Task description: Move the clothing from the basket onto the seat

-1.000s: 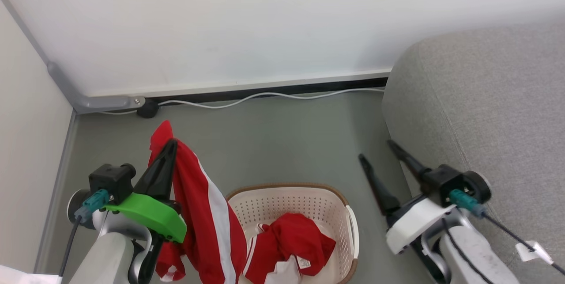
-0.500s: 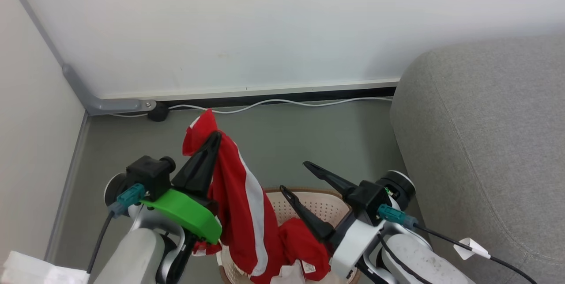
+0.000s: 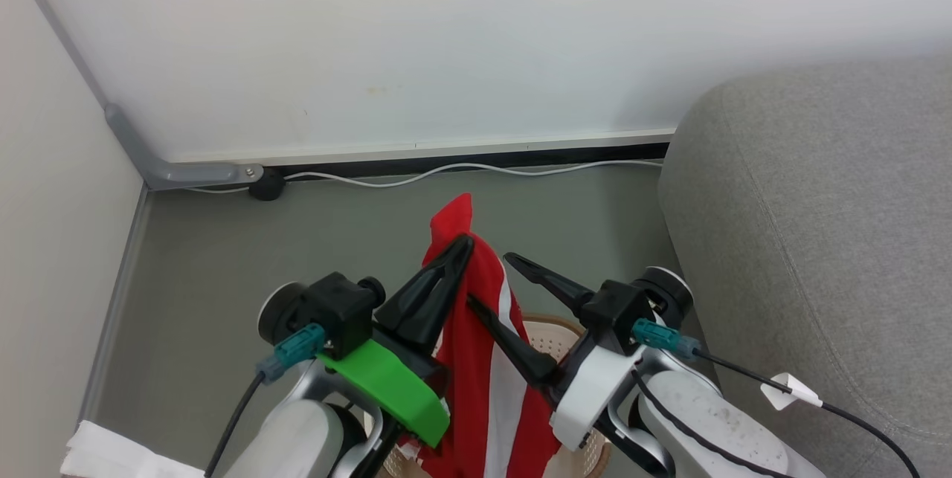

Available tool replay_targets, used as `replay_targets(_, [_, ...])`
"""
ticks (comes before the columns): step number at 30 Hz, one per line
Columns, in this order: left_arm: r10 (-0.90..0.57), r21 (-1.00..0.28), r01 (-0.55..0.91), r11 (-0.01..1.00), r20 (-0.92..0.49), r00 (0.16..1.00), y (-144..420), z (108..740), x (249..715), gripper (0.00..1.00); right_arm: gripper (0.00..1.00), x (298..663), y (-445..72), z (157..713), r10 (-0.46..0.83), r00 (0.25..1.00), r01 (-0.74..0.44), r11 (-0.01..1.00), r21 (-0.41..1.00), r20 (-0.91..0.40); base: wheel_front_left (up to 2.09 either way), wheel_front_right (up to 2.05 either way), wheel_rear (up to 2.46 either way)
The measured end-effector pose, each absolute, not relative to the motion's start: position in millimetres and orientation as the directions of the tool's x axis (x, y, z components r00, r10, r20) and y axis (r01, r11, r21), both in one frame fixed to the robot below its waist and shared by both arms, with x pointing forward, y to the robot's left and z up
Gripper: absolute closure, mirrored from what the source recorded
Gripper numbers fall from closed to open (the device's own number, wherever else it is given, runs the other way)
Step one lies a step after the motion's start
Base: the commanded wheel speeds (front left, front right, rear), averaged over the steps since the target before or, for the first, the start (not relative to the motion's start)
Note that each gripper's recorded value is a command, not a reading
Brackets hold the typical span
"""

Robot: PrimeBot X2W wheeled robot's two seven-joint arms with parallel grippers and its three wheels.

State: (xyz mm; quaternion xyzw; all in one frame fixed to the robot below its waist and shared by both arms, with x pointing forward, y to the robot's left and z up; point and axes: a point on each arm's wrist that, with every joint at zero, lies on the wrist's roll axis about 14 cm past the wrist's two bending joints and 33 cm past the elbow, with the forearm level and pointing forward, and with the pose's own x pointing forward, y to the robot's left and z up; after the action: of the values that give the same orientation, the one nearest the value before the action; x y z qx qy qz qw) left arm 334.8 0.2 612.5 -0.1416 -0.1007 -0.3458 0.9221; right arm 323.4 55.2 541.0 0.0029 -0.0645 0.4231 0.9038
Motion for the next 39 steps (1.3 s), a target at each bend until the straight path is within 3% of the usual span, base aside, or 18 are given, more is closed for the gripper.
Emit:
replay_targets(2, [-0.627, -0.191, 0.683, 0.705, 0.283, 0.726, -6, 614, 330, 1.0, 0.01, 324, 54, 539, 0.763, 0.637, -0.764, 0.644, -0.043, 0.112, 0.0, 0.0, 0.0])
replay_targets(3, [-0.633, -0.192, 0.689, 0.699, 0.284, 0.721, -8, 614, 328, 1.0, 0.12, 325, 53, 537, 0.762, 0.639, -0.762, 0.646, -0.041, 0.107, 0.0, 0.0, 0.0])
replay_targets(4, [-0.638, -0.193, 0.694, 0.694, 0.281, 0.717, -10, 614, 326, 1.0, 0.98, 325, 52, 535, 0.76, 0.642, -0.761, 0.647, -0.036, 0.102, 0.0, 0.0, 0.0])
replay_targets(15, [-0.657, -0.211, 0.71, 0.672, 0.273, 0.703, -15, 613, 322, 0.99, 1.0, 329, 40, 532, 0.736, 0.67, -0.74, 0.672, 0.015, 0.094, 0.0, 0.0, 0.0])
replay_targets(17, [-0.648, -0.217, 0.701, 0.68, 0.27, 0.712, -13, 612, 324, 0.58, 1.0, 334, 33, 537, 0.718, 0.687, -0.724, 0.69, 0.018, 0.108, 0.0, 0.0, 0.0])
replay_targets(19, [-0.643, -0.22, 0.693, 0.687, 0.261, 0.72, -12, 609, 327, 0.05, 1.0, 339, 24, 540, 0.7, 0.705, -0.706, 0.708, 0.016, 0.116, 0.0, 0.0, 0.0])
replay_targets(20, [-0.647, -0.224, 0.689, 0.689, 0.236, 0.725, -12, 602, 328, 0.0, 1.0, 342, 15, 542, 0.683, 0.72, -0.689, 0.724, 0.013, 0.12, 0.0, 0.0, 0.0])
replay_targets(31, [-0.739, -0.244, 0.756, 0.607, 0.175, 0.65, -45, 582, 320, 0.0, 1.0, 357, -54, 552, 0.527, 0.837, -0.532, 0.847, -0.01, 0.148, 0.0, 0.0, 0.0])
replay_targets(39, [-0.851, -0.266, 0.848, 0.459, 0.143, 0.505, -92, 574, 298, 0.0, 1.0, 351, -112, 553, 0.355, 0.921, -0.357, 0.934, -0.013, 0.159, 0.0, 0.0, 0.0])
